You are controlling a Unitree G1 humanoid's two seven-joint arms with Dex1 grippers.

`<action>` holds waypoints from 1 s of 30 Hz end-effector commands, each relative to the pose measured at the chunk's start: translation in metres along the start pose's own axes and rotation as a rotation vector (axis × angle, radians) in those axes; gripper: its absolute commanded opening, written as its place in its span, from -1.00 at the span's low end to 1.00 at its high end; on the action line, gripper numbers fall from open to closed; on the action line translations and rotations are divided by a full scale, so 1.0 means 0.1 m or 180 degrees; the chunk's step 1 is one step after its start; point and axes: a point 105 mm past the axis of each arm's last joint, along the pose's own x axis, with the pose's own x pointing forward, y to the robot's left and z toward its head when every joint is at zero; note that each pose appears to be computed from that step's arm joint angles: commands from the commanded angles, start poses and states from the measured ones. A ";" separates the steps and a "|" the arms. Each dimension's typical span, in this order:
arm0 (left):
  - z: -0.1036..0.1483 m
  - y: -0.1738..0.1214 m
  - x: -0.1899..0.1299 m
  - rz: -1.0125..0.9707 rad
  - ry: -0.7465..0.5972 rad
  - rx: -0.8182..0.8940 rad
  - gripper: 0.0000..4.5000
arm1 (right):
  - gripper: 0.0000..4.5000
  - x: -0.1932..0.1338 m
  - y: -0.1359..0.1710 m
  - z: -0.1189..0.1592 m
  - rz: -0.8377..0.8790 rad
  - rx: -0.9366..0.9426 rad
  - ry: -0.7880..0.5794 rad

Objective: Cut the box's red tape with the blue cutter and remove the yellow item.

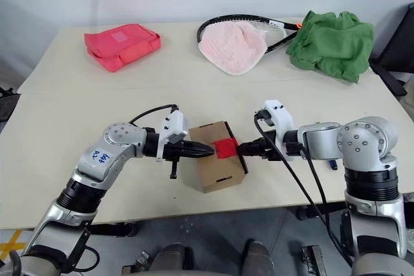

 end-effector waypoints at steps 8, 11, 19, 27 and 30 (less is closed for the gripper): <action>0.06 -0.02 0.09 -0.0072 -0.0004 0.0125 -1.00 | 0.51 0.17 0.02 -0.08 -0.0156 -0.0169 0.0309; 0.06 -0.02 0.11 -0.0079 -0.0001 0.0122 -1.00 | 0.51 0.15 -0.08 -0.06 -0.0341 -0.0190 0.0334; 0.01 -0.04 0.12 -0.0091 0.0046 0.0055 -1.00 | 0.51 0.01 -0.36 -0.04 -0.0669 -0.0176 0.0345; -0.01 -0.04 0.11 -0.0088 0.0078 0.0069 -1.00 | 0.51 -0.08 -0.20 0.18 -0.0182 -0.0063 -0.0026; 0.00 -0.03 0.09 -0.0074 0.0078 0.0098 -1.00 | 0.51 -0.19 -0.22 0.25 0.0020 0.0141 -0.0083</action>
